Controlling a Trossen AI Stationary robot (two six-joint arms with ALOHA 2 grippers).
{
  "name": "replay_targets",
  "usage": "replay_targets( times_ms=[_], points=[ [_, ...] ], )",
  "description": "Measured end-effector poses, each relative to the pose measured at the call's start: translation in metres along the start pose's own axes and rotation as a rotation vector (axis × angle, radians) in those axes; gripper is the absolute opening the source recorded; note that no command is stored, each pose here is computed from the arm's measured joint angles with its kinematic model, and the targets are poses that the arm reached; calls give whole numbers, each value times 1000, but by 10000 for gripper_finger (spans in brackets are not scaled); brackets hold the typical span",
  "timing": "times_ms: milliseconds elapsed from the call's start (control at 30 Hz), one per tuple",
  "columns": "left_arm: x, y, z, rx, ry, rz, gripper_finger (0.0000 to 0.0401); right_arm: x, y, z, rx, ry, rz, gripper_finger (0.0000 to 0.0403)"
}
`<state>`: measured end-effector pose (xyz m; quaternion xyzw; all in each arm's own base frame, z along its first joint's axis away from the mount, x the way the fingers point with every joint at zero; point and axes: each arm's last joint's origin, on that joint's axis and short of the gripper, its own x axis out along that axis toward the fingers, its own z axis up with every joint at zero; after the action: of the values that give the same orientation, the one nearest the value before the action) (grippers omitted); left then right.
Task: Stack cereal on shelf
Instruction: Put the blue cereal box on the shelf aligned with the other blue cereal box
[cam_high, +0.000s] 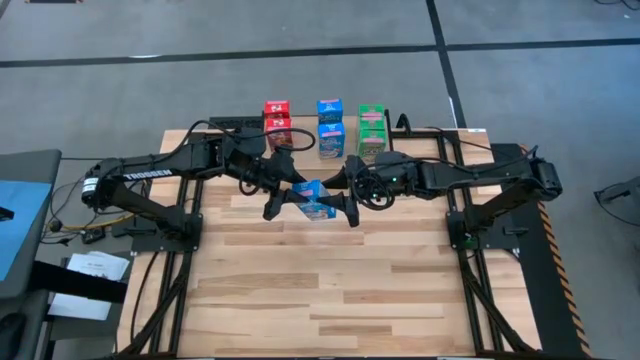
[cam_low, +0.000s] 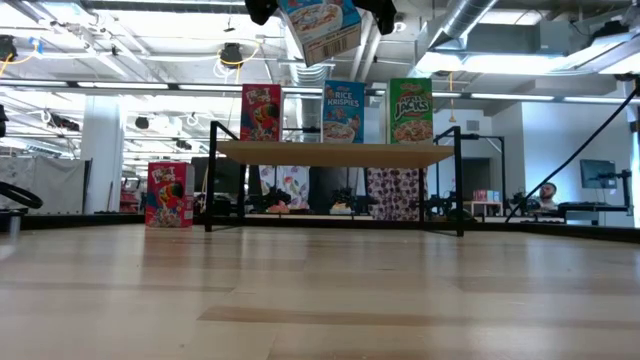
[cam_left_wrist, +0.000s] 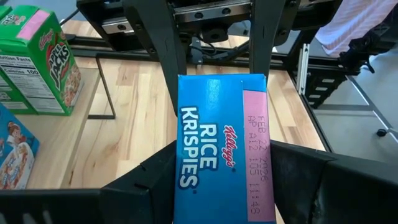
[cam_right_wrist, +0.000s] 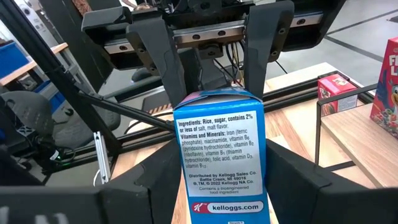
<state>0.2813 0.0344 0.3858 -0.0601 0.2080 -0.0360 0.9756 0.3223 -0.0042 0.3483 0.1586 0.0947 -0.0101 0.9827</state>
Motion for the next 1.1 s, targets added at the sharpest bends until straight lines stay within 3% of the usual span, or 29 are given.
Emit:
replay_targets(
  times_ms=[1100],
  points=[
    [0,0,0,-6,0,4,190,0,0,0,1,-6,-15,227]
  ],
)
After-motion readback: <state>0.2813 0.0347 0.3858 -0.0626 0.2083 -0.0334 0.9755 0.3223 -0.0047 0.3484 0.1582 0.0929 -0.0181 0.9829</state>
